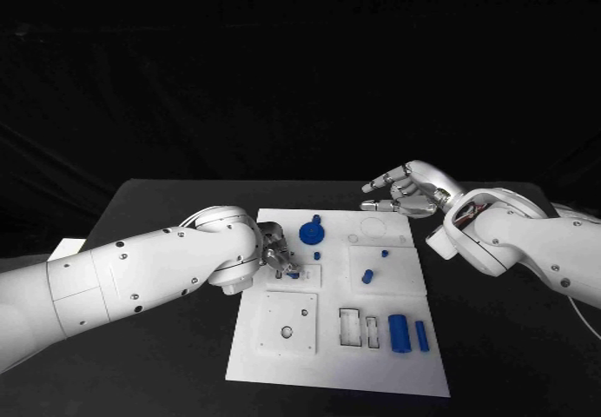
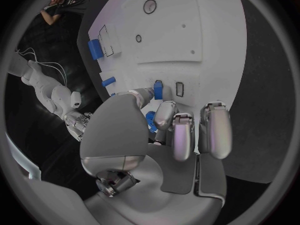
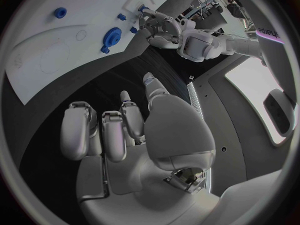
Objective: Assemble the parts on the task board
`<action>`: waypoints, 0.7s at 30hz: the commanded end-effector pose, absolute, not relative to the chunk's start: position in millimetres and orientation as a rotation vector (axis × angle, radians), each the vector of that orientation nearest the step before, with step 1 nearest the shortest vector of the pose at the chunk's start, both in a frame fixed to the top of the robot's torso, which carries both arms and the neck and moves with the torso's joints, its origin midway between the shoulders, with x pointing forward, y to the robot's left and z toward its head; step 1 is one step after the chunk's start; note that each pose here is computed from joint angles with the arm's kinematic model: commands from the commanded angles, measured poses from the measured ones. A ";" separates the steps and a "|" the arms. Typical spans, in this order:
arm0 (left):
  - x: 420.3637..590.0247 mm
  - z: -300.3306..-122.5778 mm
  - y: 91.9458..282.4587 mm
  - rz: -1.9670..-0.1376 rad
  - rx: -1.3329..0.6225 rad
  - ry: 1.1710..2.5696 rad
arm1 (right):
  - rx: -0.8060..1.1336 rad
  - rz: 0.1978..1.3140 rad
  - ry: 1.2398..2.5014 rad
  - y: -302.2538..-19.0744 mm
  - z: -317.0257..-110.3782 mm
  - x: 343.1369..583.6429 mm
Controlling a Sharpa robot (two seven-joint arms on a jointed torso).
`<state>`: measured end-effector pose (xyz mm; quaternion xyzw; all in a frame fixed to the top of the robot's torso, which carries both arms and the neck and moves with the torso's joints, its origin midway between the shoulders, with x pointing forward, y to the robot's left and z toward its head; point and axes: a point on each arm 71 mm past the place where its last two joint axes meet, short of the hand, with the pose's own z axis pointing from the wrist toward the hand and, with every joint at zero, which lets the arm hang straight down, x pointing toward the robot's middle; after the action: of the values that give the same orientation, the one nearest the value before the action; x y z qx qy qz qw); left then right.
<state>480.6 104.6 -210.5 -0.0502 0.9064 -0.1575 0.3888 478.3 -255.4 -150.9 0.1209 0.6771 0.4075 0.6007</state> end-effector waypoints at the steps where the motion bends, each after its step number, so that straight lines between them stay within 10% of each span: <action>1: 481.1 -209.1 103.2 -0.373 -0.083 2.269 | 0.267 0.948 1.570 -253.9 -151.0 477.6; 21: 478.7 -212.4 101.4 -0.320 -0.029 2.310 | 0.264 0.951 1.578 -253.0 -151.7 477.7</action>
<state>479.7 99.7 -210.3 -0.0223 0.9042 -0.1474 0.4003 478.3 -254.7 -151.1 0.1204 0.6776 0.4081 0.5999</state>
